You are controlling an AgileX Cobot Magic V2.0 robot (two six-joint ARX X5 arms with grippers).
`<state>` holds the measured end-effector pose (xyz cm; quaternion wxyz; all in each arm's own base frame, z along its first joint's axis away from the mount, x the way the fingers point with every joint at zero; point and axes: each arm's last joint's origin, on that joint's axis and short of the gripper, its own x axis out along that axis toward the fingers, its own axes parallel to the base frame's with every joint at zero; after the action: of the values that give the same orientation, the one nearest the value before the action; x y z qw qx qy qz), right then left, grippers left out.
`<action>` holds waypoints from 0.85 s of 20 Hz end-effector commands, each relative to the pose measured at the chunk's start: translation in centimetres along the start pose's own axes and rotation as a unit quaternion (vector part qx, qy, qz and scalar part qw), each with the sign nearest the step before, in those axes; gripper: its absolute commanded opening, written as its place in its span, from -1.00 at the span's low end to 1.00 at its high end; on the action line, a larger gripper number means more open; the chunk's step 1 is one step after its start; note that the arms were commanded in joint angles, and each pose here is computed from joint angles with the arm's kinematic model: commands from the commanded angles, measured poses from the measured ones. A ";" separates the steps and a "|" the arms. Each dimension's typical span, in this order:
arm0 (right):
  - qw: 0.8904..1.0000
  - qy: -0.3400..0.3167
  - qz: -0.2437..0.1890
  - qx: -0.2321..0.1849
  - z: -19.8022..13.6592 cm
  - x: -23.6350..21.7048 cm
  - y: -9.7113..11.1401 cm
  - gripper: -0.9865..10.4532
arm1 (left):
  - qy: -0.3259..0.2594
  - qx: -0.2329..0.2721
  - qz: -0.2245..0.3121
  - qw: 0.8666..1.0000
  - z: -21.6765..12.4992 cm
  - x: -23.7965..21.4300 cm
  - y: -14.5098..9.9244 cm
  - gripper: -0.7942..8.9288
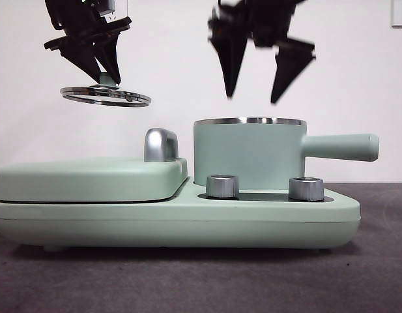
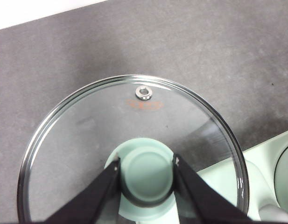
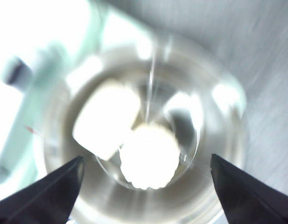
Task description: Put the buns in a small steamer
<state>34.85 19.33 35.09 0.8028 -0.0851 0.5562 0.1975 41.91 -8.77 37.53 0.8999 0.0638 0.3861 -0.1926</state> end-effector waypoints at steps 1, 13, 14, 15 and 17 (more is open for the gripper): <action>1.000 0.003 0.004 0.001 -1.2 -2.8 0.8 -0.08 | -0.021 0.006 -0.002 1.000 0.8 -0.1 -0.1 -0.82; 0.991 -0.130 0.015 -0.037 -19.4 -12.6 2.1 -0.08 | -0.009 0.012 -0.018 1.000 0.7 0.2 -2.0 -0.82; 0.988 -0.151 0.019 -0.035 -21.1 -12.3 1.9 -0.08 | -0.007 0.015 -0.023 1.000 0.8 0.3 -2.5 -0.82; 0.985 -0.167 0.027 -0.034 -22.6 -11.8 1.6 -0.08 | -0.004 0.018 -0.029 0.999 0.8 0.4 -3.2 -0.82; 0.979 -0.194 0.047 -0.029 -25.5 -10.5 1.1 -0.08 | 0.004 0.026 -0.041 0.999 0.7 0.5 -4.7 -0.82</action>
<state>9.25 8.73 35.53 0.8806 -0.0558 0.3870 0.2678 40.50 -13.03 37.26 0.8812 0.0761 0.4032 -0.2347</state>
